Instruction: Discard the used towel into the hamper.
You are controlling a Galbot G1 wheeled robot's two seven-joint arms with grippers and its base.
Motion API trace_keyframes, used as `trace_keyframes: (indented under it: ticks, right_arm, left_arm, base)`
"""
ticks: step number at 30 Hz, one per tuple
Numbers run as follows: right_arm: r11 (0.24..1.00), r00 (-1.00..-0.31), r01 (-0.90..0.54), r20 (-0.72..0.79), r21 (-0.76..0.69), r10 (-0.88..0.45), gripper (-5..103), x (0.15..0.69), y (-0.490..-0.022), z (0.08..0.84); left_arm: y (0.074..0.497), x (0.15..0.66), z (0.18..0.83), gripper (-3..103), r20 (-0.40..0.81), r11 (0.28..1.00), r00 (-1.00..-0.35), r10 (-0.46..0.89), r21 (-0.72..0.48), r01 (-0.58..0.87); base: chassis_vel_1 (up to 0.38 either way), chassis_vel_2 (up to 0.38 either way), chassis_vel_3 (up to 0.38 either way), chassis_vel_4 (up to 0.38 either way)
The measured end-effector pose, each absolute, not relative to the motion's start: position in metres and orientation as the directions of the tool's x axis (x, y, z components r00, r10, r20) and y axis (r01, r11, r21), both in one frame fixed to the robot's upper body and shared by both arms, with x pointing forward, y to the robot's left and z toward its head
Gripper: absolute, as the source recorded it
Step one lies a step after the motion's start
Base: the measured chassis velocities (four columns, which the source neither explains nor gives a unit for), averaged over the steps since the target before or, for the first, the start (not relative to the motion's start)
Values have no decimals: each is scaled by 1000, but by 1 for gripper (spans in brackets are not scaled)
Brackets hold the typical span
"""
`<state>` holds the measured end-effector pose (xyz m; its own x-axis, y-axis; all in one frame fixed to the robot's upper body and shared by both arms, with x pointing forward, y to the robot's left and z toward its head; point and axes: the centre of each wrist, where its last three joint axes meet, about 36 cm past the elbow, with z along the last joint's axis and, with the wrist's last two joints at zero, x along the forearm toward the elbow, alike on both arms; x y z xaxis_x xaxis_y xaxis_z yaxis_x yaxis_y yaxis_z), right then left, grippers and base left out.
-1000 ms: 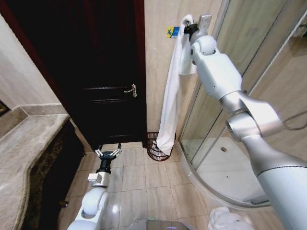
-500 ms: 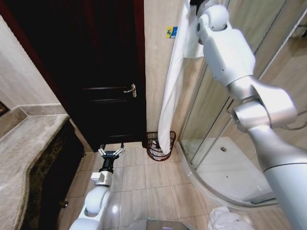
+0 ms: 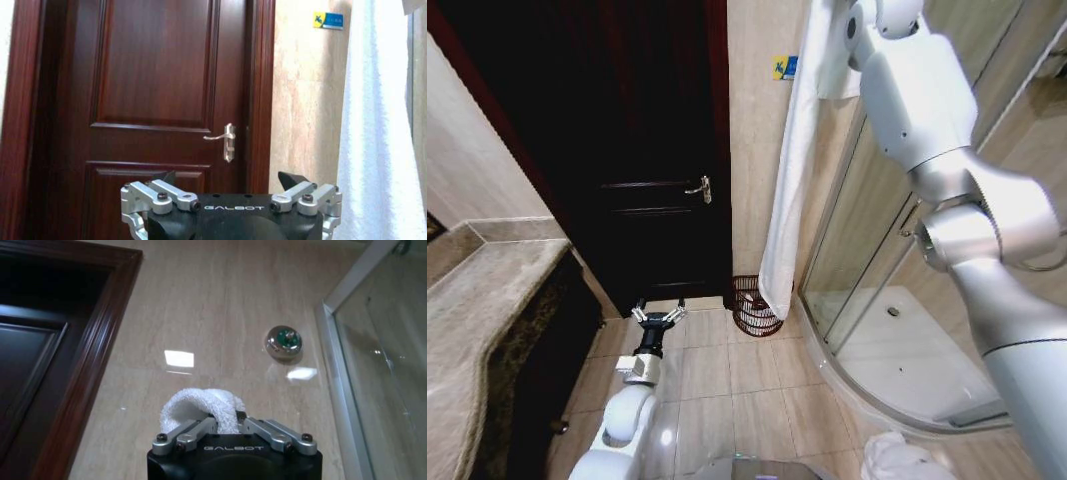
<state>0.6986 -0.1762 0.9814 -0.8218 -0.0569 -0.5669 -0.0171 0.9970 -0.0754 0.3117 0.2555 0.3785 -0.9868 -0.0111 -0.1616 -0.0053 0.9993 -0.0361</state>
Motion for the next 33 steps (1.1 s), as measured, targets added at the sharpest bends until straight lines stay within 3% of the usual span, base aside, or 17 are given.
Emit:
trace_keyframes:
  ticks: [23, 28, 33]
  right_arm:
    - [996, -846, -29, -528, -86, -70, 5, 684, -163, 973]
    - [995, -832, -28, -550, -91, -74, 5, 679, -166, 989]
    - [995, -773, 1, -632, -97, -61, 5, 670, -173, 1010]
  left_arm:
    - [259, 322, 372, 100, -161, 1000, -987, -11, -29, -6]
    - [258, 323, 372, 100, -163, 1000, -987, -11, -30, -7]
    - [257, 321, 371, 100, -159, 999, -987, -13, -34, -8]
  base:
    - [-54, 50, 39, -46]
    - [0, 0, 0, 0]
    - [0, 0, 0, 0]
